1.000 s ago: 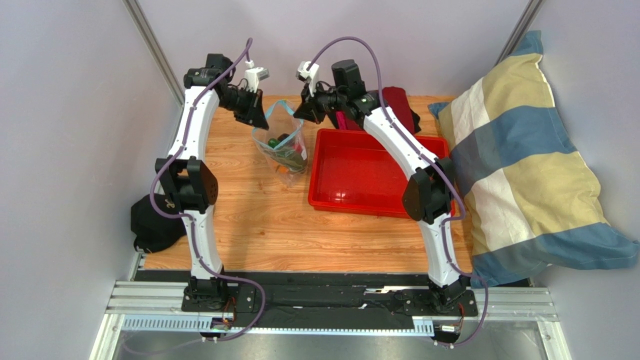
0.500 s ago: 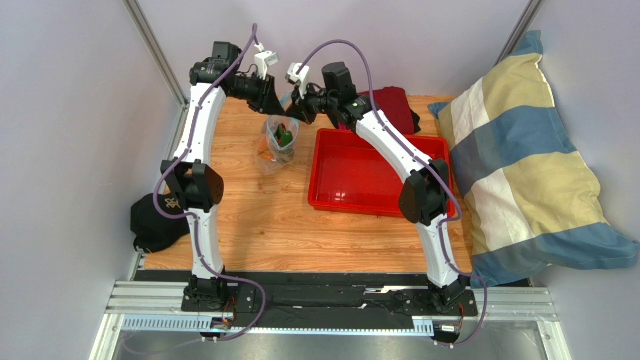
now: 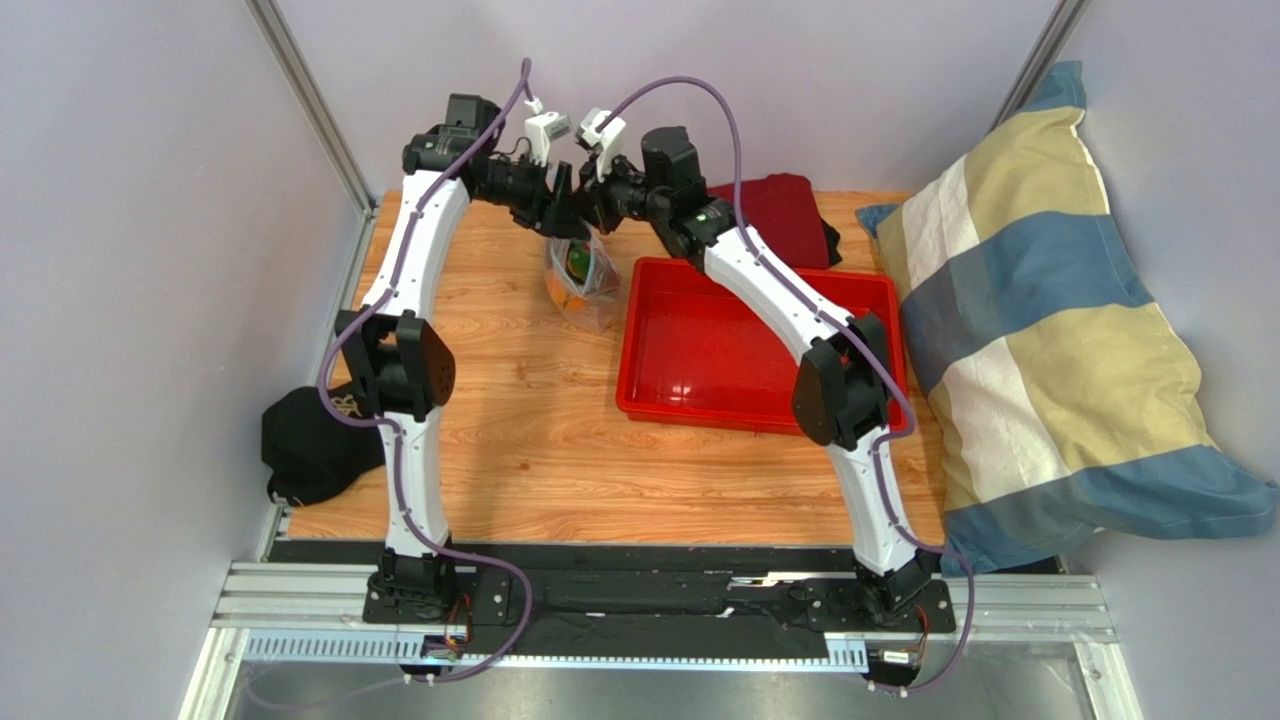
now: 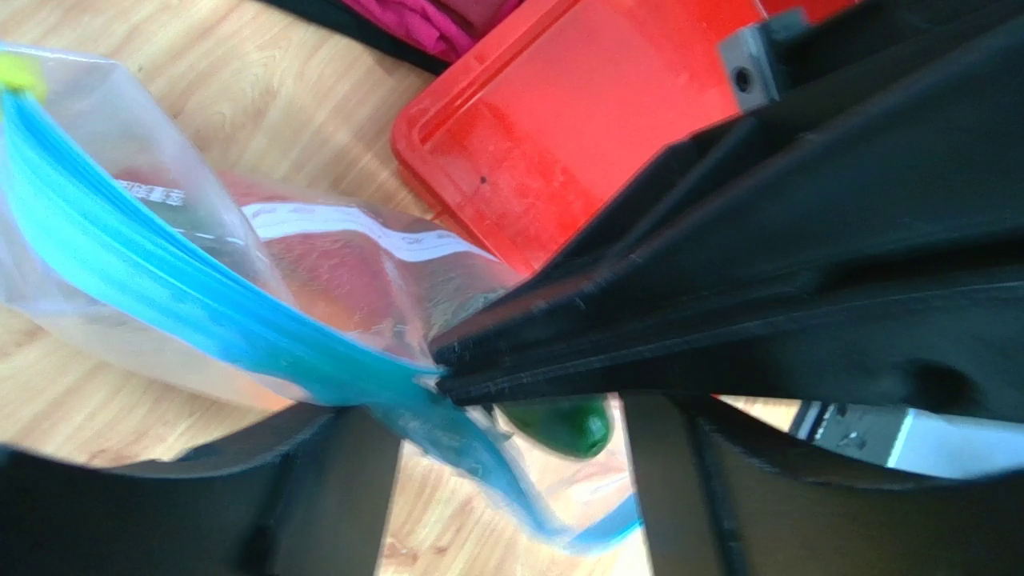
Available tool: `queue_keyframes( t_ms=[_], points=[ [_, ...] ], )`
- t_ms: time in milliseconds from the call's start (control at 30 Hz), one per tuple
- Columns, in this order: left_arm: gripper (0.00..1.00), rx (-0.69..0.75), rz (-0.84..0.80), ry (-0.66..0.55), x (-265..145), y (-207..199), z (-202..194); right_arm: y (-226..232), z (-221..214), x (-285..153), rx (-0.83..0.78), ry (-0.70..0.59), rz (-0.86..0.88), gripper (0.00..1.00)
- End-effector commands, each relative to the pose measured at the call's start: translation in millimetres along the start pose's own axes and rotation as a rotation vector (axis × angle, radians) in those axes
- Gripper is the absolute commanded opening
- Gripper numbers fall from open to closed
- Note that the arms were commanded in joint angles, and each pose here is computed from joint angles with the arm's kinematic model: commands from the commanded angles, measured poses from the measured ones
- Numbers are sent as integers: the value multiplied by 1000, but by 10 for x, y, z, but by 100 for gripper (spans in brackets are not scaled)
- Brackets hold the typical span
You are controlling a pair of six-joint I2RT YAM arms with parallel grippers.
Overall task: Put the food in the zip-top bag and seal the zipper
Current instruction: Zip the zipper food storage bag at the center of the board.
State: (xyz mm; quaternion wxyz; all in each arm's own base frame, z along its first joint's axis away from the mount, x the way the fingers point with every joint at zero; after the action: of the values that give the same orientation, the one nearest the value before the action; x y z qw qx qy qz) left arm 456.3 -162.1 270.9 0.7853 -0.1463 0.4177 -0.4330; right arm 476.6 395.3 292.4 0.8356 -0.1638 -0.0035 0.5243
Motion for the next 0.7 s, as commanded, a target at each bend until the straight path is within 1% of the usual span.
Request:
queue_keyframes(
  t_ms=[0, 100, 167, 200, 233, 267, 300, 333, 367, 400, 467, 500, 567, 600, 667],
  points=[
    [75, -2, -8, -18, 135, 36, 27, -38, 307, 109, 2, -113, -66, 0],
    [76, 17, -49, -22, 147, -5, 28, -86, 312, 151, 31, -129, -98, 0],
    [76, 20, -62, -37, 157, 45, 16, -109, 248, 197, 60, -121, -124, 0],
    [77, 35, -76, -57, 103, -19, 42, -129, 218, 215, 66, -121, -134, 0],
    [77, 30, -74, -73, 75, 6, 51, -167, 197, 219, 68, -117, -157, 0],
    [77, -25, -73, -68, 101, 62, -27, -163, 132, 254, 99, -105, -167, 0],
    [77, 16, -86, -125, 20, 9, 84, -196, 101, 252, 114, -98, -187, 0],
    [78, 4, -86, -152, -33, 39, 107, -248, 140, 248, 118, -121, -210, 0],
    [82, -59, -88, -153, -1, 85, 39, -261, 134, 250, 141, -127, -214, 0],
    [87, -13, -72, -200, -57, 57, 136, -274, 152, 248, 147, -139, -217, 0],
    [88, -7, -42, -213, -58, 78, 151, -276, 168, 245, 169, -152, -224, 0],
    [91, -8, -26, -222, -64, 92, 170, -283, 215, 241, 194, -178, -232, 0],
    [92, -7, -19, -226, -55, 113, 174, -291, 233, 233, 221, -197, -246, 0],
    [96, -3, -10, -232, -65, 114, 181, -287, 273, 227, 228, -212, -241, 0],
    [96, 14, -26, -253, -96, 83, 164, -300, 278, 228, 242, -216, -251, 0]
  ],
)
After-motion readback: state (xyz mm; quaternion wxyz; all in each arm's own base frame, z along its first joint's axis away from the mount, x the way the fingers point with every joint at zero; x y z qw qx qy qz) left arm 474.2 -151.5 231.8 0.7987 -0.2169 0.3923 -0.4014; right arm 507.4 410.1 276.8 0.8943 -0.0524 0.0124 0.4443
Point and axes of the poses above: each gripper's point midway between its finger pads, its own x axis out along the fingers, its own y axis along the line the jaws close on, z = x × y, the point moved 4 cm from there along -x, back along the fingers, and after that the axes turned 15 degrees about -x, right-handed, at the moved point
